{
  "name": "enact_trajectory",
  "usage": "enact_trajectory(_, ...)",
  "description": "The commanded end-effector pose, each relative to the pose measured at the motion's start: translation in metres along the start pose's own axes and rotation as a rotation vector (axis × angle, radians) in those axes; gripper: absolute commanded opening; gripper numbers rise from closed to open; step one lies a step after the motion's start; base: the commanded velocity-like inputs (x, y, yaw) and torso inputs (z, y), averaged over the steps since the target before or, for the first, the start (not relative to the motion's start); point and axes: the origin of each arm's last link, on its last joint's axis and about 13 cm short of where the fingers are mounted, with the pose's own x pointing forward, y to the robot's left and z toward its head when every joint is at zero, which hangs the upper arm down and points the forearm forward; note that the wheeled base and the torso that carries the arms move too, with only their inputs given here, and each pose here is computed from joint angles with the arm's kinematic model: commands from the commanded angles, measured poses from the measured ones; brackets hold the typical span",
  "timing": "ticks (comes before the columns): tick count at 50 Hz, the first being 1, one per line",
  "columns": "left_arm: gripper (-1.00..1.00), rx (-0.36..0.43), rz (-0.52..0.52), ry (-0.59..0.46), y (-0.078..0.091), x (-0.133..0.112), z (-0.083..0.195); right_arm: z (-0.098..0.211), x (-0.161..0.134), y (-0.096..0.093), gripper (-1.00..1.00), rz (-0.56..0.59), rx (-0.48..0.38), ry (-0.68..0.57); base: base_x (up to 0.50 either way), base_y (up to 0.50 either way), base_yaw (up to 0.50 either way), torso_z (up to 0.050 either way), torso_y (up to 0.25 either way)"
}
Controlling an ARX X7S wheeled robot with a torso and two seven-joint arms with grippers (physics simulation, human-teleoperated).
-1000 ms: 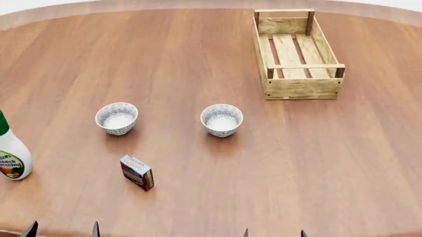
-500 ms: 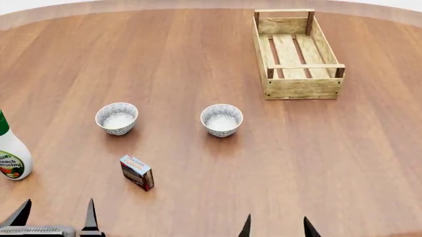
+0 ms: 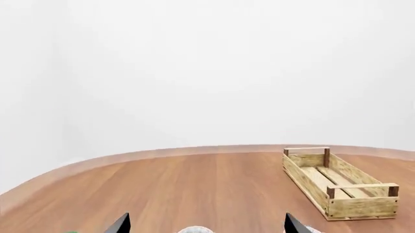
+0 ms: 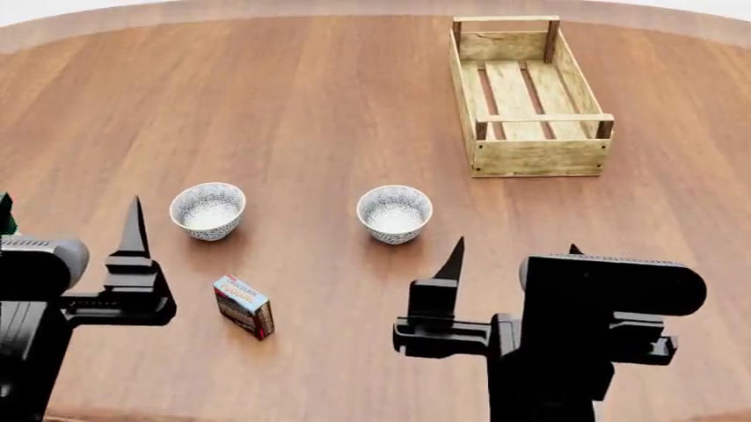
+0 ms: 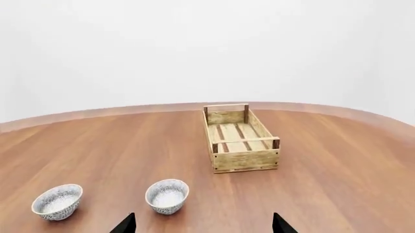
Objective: Stack the right bowl on the left bowl and place them in the tray.
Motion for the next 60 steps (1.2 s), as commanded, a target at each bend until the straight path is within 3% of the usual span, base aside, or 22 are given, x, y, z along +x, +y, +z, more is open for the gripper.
enact_trajectory(1, 1.0, 0.013, 0.0, -0.079, 0.002, 0.007, 0.041, 0.042, 0.001, 0.001, 1.0, 0.015, 0.009, -0.066, 0.0, 0.0, 0.0, 0.0, 0.0)
enact_trajectory(19, 1.0, 0.013, 0.003, -0.108, 0.003, 0.007, 0.051, 0.06, -0.007, 0.003, 1.0, 0.081, 0.015, -0.109, 0.03, 0.0, 0.0, 0.0, 0.0)
enact_trajectory(60, 1.0, 0.014, -0.002, -0.123, 0.003, 0.005, 0.057, 0.067, -0.007, 0.004, 1.0, 0.101, 0.037, -0.1, 0.5, 0.0, 0.0, 0.0, 0.0)
